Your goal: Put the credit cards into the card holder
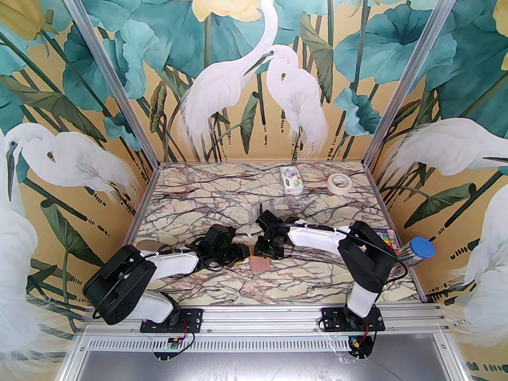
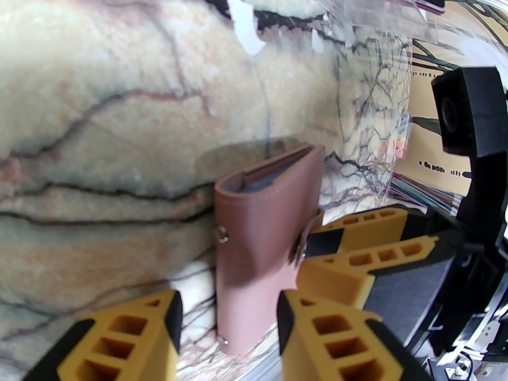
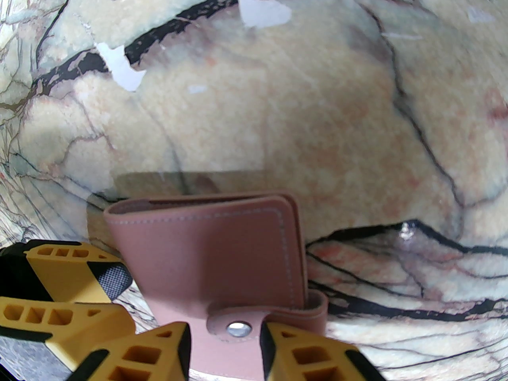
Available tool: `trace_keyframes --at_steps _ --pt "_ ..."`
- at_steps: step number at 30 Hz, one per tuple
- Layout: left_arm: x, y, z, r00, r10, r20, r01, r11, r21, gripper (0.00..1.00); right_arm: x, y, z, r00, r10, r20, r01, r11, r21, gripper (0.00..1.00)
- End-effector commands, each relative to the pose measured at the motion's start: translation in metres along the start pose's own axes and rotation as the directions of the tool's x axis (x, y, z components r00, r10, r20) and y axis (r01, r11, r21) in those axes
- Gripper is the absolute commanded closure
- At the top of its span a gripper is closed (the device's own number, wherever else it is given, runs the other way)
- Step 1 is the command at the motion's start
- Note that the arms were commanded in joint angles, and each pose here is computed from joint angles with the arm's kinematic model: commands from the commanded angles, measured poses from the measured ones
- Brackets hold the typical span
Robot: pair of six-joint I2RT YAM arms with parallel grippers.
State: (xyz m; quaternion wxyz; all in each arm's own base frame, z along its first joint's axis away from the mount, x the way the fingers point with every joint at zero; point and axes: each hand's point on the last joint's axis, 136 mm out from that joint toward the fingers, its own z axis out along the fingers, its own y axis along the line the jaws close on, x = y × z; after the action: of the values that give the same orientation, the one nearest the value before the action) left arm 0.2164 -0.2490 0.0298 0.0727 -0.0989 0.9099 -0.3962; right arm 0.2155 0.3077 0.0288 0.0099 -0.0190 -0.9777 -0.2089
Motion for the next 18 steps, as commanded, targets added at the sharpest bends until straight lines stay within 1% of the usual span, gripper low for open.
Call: trace_keyframes --at_steps 1,6,18 --pt "-0.0022 0.0013 0.0033 1.0 -0.004 0.011 0.004 1.0 -0.015 0.55 0.0016 -0.0152 0.0032 1.0 0.004 0.01 -0.004 0.998 0.07 0.63" --pt "-0.0012 -0.0016 0.0043 1.0 0.003 0.007 -0.003 1.0 -0.013 0.55 0.0003 -0.0136 0.0027 1.0 -0.003 0.006 0.003 0.997 0.077 0.63" --pt "0.0049 -0.0024 0.0045 1.0 0.008 -0.006 -0.008 1.0 -0.011 0.56 -0.0023 -0.018 -0.0027 0.999 -0.006 0.033 0.002 0.993 0.115 0.63"
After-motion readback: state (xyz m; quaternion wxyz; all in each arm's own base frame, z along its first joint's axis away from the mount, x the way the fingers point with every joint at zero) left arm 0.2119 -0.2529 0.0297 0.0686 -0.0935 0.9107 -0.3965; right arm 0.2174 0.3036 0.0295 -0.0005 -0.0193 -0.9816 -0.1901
